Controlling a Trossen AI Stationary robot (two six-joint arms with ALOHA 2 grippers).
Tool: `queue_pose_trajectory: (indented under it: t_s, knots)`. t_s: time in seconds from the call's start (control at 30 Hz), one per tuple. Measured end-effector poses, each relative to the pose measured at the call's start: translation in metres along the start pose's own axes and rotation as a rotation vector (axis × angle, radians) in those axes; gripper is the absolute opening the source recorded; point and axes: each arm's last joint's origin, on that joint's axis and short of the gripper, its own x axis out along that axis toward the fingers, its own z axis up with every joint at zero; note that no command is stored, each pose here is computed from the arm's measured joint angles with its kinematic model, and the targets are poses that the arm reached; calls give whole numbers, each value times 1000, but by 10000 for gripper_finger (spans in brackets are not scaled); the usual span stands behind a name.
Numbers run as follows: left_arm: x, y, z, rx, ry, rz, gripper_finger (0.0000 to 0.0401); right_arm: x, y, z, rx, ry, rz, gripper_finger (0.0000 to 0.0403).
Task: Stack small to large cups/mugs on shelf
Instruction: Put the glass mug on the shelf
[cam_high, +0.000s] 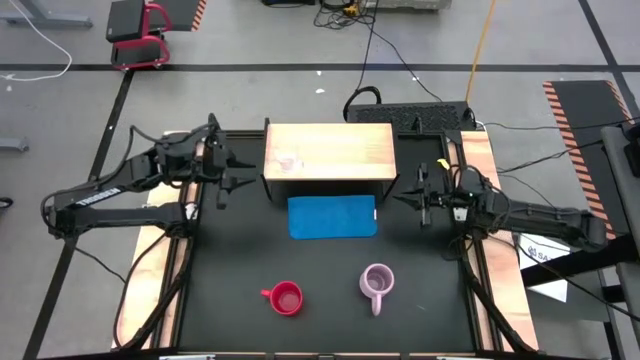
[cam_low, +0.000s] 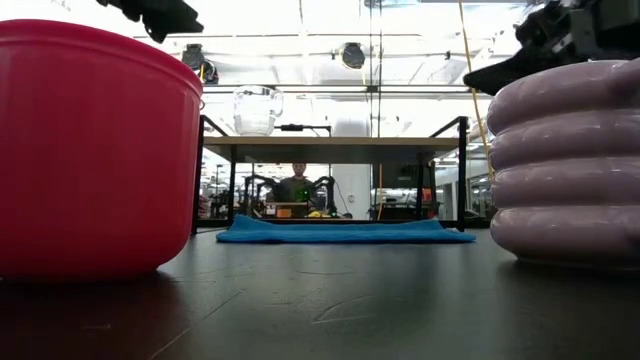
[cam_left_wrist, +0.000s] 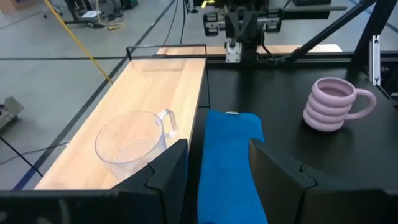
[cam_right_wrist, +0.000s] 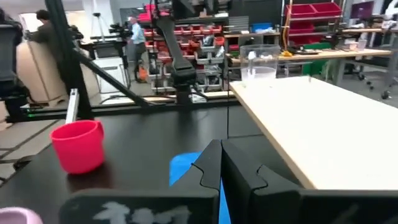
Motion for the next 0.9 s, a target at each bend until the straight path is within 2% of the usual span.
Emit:
queue_pose_trajectory:
  t_s: [0.1, 0.23, 0.33, 0.53, 0.67, 0.9]
  knots:
    - [0, 0, -1, 14, 2, -1, 172, 7, -3, 8, 7, 8, 52, 0]
    - [0, 0, -1, 15, 2, -1, 172, 19, -12, 15, 6, 37, 33, 0]
    - [0, 0, -1, 15, 6, -2, 172, 29, -19, 18, 3, 53, 66, 0]
    - [0, -1, -3, 25, 30, -7, 172, 46, -36, 16, 20, 10, 64, 0]
    - [0, -1, -4, 24, 33, -9, 172, 51, -47, 15, 49, -36, 116, 0]
    - [0, -1, -4, 23, 35, -10, 172, 69, -58, 19, 55, 30, 125, 0]
